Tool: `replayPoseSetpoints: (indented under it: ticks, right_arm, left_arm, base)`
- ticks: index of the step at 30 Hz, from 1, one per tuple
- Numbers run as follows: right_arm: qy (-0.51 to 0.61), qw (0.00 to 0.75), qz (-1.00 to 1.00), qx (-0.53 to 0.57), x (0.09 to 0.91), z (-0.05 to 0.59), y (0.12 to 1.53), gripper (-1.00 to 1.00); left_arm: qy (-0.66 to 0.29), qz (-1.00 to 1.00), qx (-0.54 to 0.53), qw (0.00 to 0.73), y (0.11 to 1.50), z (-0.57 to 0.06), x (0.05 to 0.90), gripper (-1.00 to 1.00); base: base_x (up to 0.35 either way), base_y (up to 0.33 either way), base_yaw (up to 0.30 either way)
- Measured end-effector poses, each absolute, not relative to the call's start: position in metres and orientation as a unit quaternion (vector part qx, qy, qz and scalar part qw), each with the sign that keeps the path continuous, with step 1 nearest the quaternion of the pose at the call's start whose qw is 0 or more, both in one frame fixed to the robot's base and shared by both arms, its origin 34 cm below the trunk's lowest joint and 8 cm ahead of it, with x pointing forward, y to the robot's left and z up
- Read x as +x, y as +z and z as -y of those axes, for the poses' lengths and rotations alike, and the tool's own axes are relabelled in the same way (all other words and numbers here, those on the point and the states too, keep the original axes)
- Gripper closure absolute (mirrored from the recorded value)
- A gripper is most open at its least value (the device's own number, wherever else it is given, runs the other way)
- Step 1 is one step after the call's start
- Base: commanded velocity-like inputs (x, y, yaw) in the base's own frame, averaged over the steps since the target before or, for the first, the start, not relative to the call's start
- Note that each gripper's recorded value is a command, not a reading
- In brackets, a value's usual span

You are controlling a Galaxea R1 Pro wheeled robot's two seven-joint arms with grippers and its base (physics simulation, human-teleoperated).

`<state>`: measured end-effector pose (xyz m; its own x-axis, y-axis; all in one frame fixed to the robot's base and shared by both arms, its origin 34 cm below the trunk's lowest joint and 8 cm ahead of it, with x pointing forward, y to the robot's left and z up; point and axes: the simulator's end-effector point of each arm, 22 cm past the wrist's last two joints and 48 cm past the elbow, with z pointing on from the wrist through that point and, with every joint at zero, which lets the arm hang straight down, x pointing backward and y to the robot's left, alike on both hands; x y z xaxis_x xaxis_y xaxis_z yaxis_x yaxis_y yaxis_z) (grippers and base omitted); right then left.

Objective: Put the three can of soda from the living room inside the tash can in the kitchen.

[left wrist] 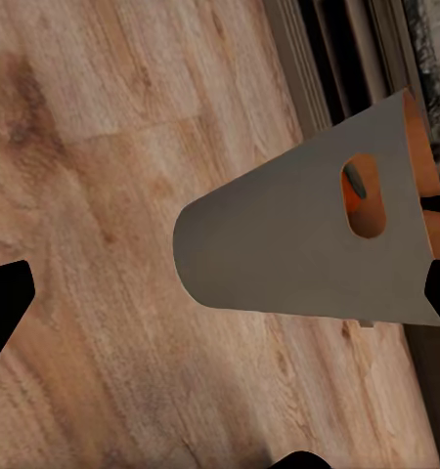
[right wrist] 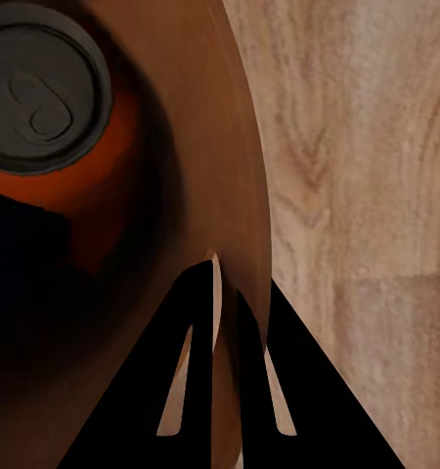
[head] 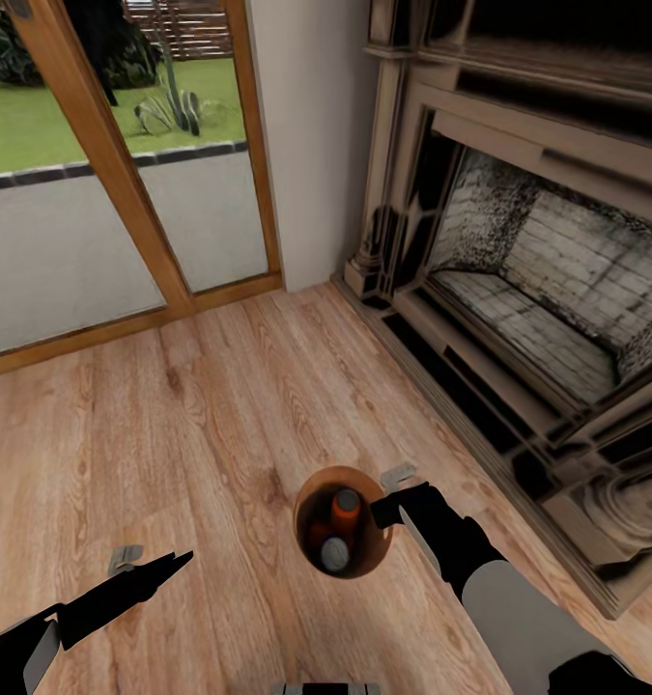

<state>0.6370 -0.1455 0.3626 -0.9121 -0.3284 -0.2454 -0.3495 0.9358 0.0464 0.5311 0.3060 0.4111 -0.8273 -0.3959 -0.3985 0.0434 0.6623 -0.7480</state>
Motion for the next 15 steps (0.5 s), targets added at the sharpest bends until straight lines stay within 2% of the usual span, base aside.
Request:
replayPoseSetpoints:
  ticks: [15]
  right_arm:
    - [0.045,0.117,-0.977,-0.173,0.632,0.145,0.338,1.00]
  left_arm:
    - [-0.398,-0.869,-0.101,0.276,0.386,-0.306,0.527,-1.00]
  base:
    - [0.000,0.000,0.000]
